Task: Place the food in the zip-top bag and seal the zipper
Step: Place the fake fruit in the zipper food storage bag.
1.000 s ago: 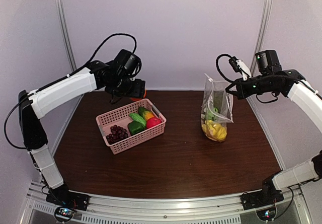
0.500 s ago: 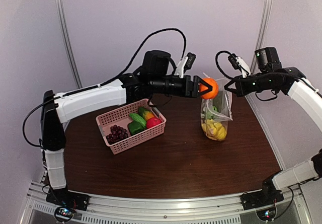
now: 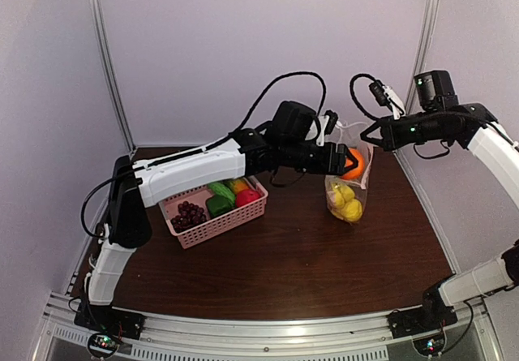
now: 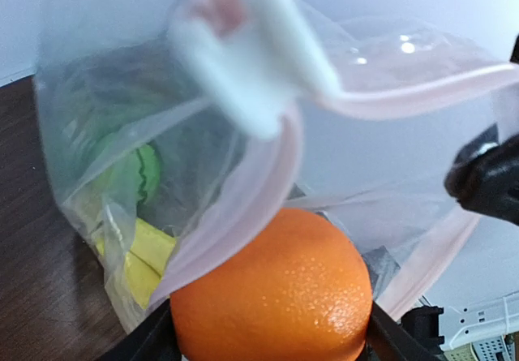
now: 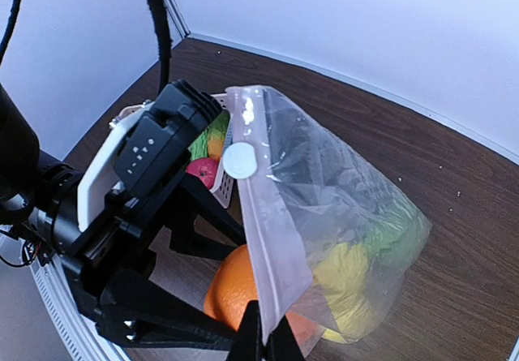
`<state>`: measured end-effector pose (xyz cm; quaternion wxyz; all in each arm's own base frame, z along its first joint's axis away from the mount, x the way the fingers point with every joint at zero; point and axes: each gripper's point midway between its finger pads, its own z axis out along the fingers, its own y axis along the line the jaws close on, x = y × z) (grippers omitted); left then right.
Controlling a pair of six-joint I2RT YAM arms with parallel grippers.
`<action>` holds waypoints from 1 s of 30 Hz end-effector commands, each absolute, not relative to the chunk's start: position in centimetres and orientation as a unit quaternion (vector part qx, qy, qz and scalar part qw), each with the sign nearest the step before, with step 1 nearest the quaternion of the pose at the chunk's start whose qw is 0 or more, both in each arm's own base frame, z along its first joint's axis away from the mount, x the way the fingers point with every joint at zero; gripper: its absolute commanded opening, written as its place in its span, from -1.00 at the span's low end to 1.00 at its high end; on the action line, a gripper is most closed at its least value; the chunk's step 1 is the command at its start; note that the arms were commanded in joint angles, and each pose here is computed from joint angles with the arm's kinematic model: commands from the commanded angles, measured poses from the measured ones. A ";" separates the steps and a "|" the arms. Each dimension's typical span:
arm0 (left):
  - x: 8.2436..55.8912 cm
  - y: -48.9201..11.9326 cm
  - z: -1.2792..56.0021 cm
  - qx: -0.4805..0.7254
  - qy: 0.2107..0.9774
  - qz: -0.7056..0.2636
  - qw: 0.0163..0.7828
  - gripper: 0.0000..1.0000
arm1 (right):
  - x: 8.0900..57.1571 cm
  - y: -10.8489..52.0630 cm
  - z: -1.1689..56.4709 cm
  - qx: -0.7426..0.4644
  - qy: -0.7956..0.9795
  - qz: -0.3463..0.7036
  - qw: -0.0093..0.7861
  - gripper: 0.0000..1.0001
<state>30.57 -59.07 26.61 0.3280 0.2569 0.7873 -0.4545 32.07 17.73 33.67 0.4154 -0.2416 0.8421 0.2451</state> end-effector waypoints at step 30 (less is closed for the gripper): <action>29.6 -49.4 34.4 0.208 0.746 -0.432 0.462 0.75 | 33.2 18.6 35.1 -0.213 0.830 0.326 0.400 -1.00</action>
